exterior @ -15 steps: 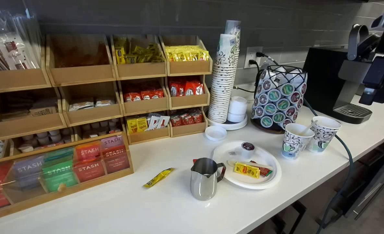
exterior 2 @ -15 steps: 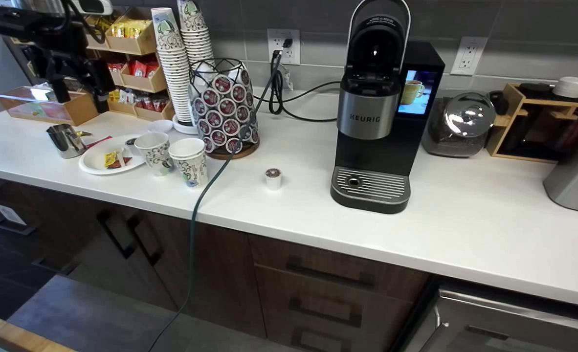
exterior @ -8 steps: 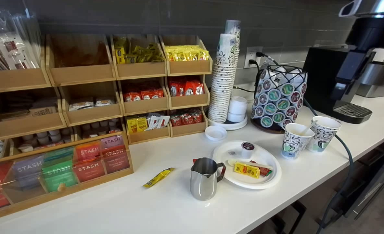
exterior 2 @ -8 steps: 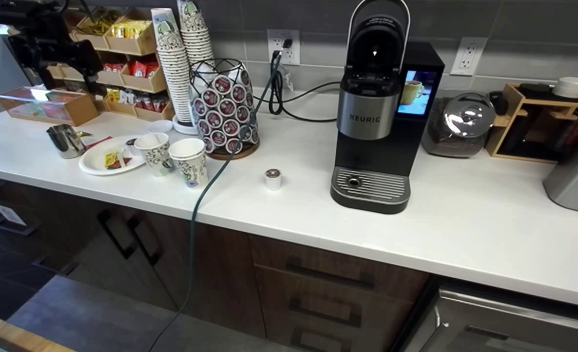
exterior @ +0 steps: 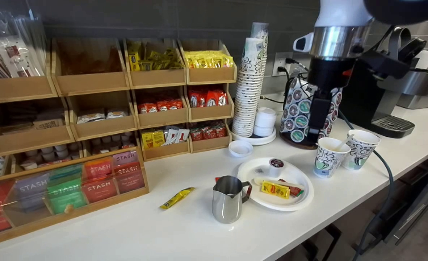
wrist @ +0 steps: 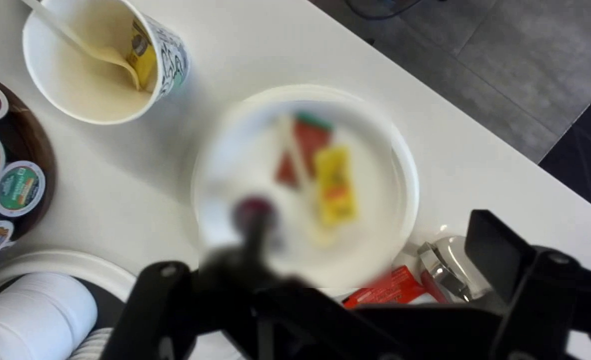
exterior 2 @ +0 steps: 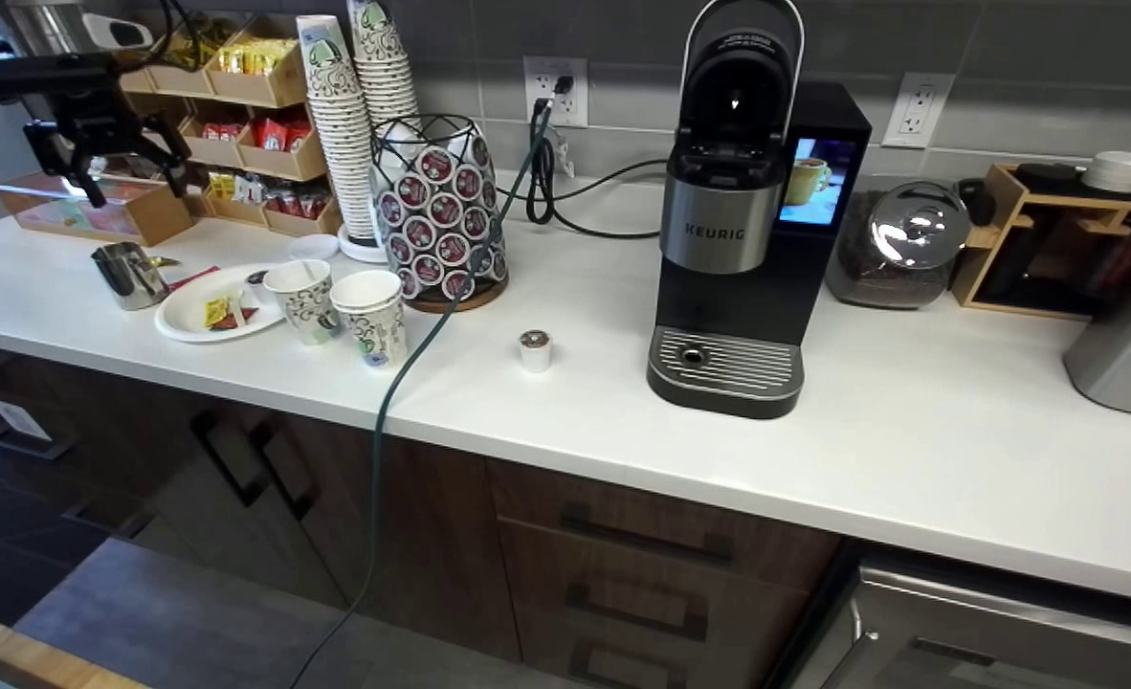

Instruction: Put the white spoon in the coffee cup on the right

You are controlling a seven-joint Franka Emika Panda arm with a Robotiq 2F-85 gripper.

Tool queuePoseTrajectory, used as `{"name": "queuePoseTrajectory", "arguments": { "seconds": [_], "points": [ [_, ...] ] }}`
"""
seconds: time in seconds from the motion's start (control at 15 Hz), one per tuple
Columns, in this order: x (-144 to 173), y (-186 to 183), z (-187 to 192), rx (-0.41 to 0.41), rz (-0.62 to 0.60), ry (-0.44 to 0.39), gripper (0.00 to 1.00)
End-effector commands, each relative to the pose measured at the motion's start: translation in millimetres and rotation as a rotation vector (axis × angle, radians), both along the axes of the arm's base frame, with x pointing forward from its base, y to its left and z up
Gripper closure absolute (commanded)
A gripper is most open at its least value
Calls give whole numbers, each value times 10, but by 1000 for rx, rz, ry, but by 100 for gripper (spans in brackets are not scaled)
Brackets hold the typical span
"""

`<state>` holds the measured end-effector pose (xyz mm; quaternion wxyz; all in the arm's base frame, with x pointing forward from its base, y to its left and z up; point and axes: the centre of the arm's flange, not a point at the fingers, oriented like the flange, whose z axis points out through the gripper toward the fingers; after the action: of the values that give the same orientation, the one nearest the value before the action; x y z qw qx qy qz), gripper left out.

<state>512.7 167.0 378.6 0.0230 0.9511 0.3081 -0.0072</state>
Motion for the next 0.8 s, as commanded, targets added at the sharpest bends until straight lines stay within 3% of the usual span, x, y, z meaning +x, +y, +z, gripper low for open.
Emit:
{"name": "queuePoseTrajectory", "arguments": {
  "seconds": [0.0, 0.27, 0.53, 0.73],
  "points": [
    [61, 2, -147, -9, 15, 24, 0],
    [191, 2, -393, -15, 32, 62, 0],
    [254, 67, -865, 73, 9, 18, 0],
    [200, 4, -1157, 90, -12, 14, 0]
  ]
}}
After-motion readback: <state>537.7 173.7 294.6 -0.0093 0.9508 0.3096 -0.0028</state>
